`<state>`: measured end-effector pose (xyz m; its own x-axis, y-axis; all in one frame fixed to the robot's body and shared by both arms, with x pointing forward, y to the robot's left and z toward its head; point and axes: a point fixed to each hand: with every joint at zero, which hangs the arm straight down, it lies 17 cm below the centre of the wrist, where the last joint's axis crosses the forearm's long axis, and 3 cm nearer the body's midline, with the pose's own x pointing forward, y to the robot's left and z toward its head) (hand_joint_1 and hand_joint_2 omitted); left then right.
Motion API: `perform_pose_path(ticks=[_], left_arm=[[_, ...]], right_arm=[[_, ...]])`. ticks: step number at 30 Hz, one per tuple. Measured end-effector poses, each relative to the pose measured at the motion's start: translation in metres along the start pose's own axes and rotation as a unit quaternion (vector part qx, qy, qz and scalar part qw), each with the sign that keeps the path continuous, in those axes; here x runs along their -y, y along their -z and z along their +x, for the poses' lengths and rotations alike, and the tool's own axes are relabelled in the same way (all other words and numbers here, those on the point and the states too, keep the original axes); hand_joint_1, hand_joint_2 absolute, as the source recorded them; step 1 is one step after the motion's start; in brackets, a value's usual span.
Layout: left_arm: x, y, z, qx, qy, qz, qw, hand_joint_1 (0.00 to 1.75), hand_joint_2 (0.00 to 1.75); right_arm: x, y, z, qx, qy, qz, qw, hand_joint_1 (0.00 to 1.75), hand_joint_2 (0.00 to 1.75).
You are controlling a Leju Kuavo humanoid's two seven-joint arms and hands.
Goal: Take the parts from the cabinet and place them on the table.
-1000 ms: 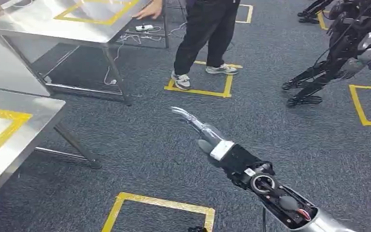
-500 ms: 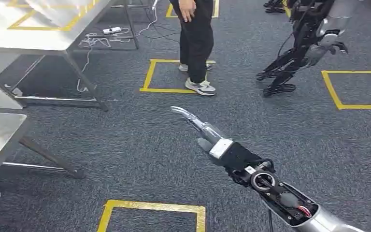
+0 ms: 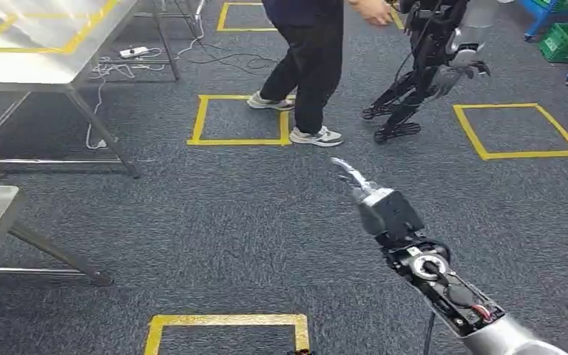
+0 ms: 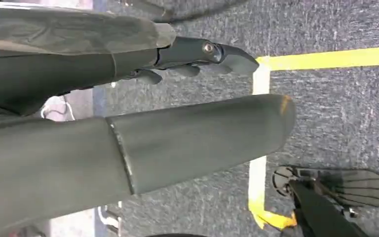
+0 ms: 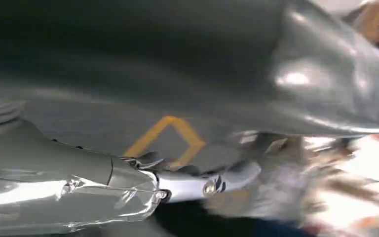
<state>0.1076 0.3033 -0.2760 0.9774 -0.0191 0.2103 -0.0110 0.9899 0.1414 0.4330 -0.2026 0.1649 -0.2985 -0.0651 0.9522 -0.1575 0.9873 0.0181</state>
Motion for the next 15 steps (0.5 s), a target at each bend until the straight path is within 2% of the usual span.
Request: perform_pose_path(ticks=[3,6,9,12,15], left_arm=[[0.002,0.000,-0.001,-0.001,0.002,-0.001,1.000,0.00,0.00],[0.003,0.000,0.000,0.001,0.003,-0.002,1.000,0.00,0.00],[0.003,0.000,0.000,0.000,0.004,-0.003,1.000,0.00,0.00],[0.003,0.000,0.000,0.001,0.004,-0.004,1.000,0.00,0.00],[0.004,-0.001,-0.001,0.000,0.004,-0.004,1.000,0.00,0.00]], right_arm=[[0.050,-0.013,-0.049,-0.044,-0.013,-0.050,0.998,0.00,0.00],[0.106,-0.041,-0.116,-0.139,-0.005,-0.118,0.983,0.00,0.00],[0.147,-0.100,-0.182,-0.251,-0.015,-0.175,0.952,0.00,0.00],[0.164,-0.165,-0.231,-0.358,-0.025,-0.205,0.911,0.00,0.00],[0.166,-0.214,-0.256,-0.416,-0.029,-0.216,0.883,0.00,0.00]])
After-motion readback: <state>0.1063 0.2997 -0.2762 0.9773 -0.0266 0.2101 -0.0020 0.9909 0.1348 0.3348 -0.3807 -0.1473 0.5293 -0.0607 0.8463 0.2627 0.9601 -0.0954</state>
